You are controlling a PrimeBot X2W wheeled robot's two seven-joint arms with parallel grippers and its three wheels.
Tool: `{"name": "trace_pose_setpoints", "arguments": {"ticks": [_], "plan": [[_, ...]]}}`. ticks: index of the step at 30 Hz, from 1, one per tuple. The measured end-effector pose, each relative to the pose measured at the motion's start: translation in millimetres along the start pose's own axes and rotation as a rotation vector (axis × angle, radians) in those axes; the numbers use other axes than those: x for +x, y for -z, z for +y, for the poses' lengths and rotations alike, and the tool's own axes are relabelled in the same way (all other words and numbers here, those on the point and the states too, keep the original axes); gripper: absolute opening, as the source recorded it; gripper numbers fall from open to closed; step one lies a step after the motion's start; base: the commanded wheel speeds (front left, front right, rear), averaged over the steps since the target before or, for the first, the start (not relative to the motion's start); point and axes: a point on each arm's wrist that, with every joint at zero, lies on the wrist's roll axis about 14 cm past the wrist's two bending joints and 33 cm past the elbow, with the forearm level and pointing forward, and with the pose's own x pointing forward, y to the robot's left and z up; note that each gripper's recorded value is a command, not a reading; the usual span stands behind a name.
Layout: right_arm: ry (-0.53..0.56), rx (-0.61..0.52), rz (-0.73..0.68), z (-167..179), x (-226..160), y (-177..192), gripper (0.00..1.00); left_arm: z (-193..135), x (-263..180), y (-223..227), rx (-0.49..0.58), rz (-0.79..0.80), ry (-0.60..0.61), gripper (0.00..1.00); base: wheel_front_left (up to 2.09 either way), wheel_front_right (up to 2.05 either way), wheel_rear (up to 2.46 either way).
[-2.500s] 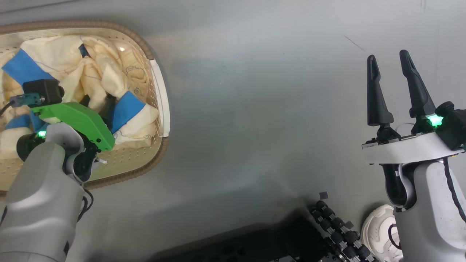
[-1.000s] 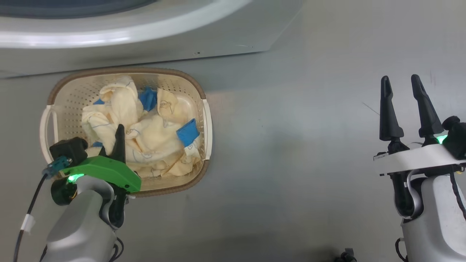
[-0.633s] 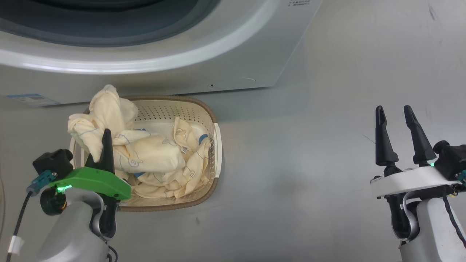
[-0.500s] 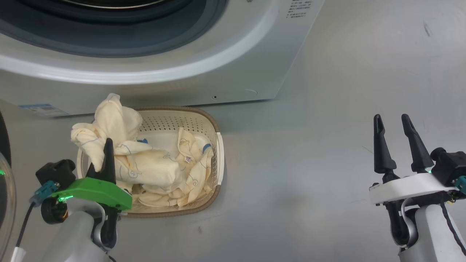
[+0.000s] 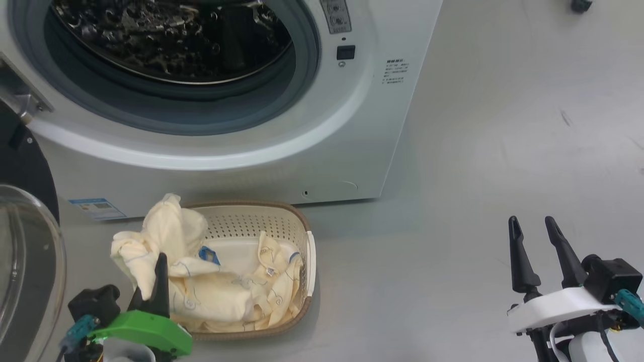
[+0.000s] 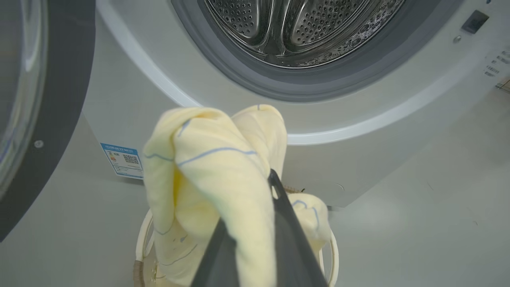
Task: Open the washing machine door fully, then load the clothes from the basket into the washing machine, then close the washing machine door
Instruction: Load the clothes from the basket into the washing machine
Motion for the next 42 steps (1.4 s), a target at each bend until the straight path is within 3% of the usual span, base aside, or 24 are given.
{"name": "trace_pose_setpoints", "arguments": {"ticks": [19,42], "plan": [[-0.037,-0.039,-0.060,7,-57,-18,1.00,-25,-69,-27,0.064,-0.135,0.000,0.00,0.00,0.00,0.00],[-0.032,-0.038,-0.091,6,-63,-27,1.00,-36,-77,-36,0.068,-0.182,0.018,0.00,0.00,0.00,0.00]]}}
